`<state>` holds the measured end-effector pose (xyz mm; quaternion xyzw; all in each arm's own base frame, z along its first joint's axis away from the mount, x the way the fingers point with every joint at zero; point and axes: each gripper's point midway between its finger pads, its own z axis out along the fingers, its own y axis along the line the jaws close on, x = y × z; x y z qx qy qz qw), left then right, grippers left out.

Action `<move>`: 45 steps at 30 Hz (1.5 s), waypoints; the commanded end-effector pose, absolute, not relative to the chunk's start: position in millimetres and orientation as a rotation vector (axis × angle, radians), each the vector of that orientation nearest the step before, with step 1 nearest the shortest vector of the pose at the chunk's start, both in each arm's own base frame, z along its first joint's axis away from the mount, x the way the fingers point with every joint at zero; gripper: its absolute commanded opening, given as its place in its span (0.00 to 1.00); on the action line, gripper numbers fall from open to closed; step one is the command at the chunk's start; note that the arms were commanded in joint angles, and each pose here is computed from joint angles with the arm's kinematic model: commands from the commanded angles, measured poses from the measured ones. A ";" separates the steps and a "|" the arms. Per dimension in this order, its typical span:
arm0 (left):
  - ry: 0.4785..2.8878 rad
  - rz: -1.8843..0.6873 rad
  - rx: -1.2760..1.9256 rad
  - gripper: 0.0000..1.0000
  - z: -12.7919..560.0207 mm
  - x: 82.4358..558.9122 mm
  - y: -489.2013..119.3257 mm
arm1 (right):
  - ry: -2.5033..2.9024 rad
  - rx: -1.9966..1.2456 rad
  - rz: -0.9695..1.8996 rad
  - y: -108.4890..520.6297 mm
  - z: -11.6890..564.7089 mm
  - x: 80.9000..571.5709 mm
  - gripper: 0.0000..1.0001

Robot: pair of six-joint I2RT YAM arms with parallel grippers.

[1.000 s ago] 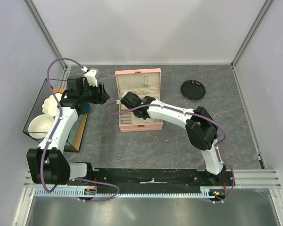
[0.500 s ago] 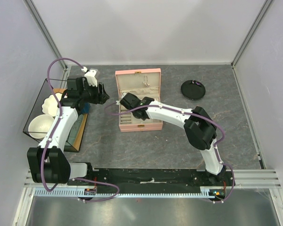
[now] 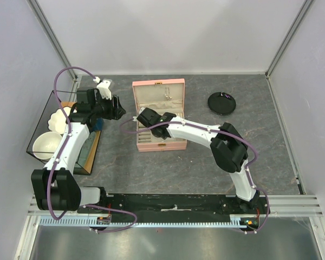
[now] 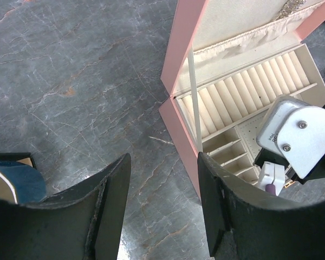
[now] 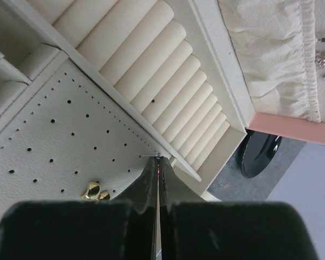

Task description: Organize the mixed jewelry

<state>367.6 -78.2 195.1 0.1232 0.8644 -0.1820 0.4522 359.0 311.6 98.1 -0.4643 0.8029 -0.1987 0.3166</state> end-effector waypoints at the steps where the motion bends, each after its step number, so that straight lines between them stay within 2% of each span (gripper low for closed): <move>1: 2.074 -0.483 0.295 0.60 214.3 375.1 -82.0 | 2.084 -1.214 -0.580 315.5 103.9 361.6 0.00; 45: 2.071 -0.480 0.282 0.59 215.6 373.2 -78.0 | 2.008 -1.242 -0.673 335.9 104.7 342.5 0.00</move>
